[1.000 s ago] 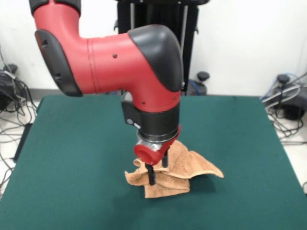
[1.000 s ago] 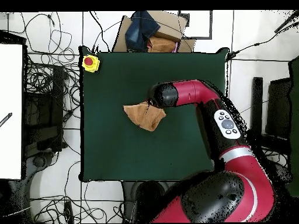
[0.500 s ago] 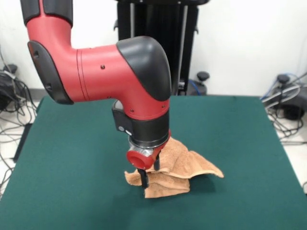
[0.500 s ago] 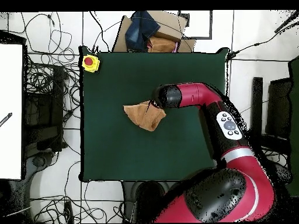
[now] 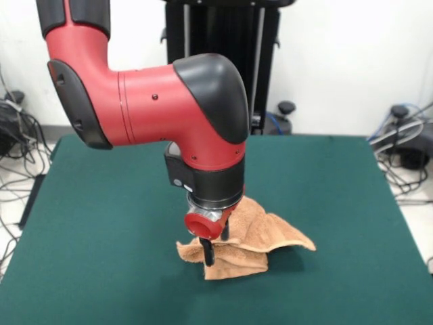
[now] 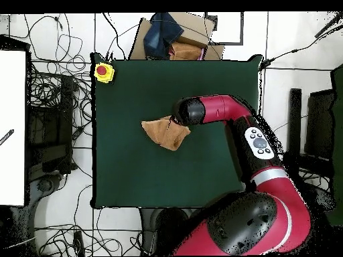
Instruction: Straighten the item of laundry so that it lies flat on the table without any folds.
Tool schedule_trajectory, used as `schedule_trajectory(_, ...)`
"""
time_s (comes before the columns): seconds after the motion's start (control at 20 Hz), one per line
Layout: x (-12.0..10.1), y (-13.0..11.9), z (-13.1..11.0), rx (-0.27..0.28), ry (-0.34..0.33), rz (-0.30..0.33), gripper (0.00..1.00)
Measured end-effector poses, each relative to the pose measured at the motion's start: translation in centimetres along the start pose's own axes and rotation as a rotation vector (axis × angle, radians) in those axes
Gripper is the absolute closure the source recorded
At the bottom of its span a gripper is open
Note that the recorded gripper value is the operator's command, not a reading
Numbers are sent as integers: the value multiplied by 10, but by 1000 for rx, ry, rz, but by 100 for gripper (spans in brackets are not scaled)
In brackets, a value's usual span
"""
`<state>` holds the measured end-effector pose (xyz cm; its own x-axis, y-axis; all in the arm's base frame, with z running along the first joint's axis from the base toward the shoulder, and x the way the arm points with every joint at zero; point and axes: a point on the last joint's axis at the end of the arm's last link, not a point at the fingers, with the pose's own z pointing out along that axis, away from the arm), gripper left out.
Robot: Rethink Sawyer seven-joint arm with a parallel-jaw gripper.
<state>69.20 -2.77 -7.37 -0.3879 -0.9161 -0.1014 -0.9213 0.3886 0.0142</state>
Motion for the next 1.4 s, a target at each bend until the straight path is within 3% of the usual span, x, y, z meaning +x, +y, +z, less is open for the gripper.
schedule_trajectory(0.55, 3, 3, 2, -3, 13, -6, 0)
schedule_trajectory(1.15, 31, 12, 9, -39, 83, 3, 0)
schedule_trajectory(1.4, 32, 15, 11, -55, 101, -2, 0)
